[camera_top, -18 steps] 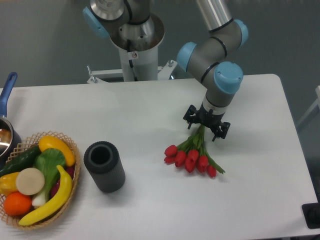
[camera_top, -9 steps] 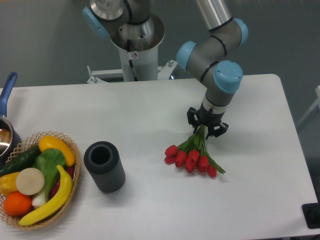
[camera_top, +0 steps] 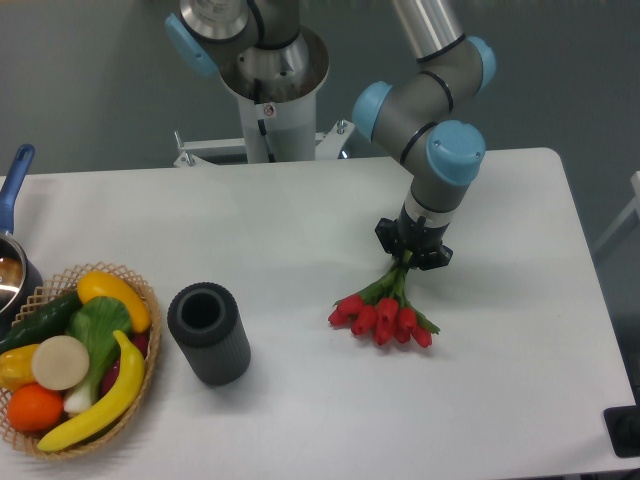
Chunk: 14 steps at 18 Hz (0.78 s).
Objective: Pick up the flowers from the table
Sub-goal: 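Close the gripper around the tied stems of the red tulips, then lift the tulip bundle up off the table with the gripper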
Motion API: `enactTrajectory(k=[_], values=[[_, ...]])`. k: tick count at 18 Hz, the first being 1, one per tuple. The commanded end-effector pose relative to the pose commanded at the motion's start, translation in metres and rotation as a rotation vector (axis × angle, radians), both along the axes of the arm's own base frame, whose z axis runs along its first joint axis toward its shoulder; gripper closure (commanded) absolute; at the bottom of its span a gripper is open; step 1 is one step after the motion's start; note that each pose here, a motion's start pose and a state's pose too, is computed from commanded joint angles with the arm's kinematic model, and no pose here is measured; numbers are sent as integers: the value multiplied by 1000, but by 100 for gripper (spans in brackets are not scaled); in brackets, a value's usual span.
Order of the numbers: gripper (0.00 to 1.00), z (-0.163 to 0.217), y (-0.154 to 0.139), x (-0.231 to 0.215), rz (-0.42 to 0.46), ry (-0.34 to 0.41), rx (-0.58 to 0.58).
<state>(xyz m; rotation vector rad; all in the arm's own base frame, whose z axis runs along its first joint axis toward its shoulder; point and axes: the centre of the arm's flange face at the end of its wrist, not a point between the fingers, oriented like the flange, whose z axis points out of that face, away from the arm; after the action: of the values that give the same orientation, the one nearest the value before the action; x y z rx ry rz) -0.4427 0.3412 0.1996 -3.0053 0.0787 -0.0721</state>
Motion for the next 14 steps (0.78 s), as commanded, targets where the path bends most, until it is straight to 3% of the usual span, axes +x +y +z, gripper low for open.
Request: enactTrajectory(k=[7, 12, 14], values=[[87, 43, 1, -13, 0, 81, 41], [87, 96, 9, -31, 19, 132, 187], [87, 116, 7, -39, 71, 130, 269]])
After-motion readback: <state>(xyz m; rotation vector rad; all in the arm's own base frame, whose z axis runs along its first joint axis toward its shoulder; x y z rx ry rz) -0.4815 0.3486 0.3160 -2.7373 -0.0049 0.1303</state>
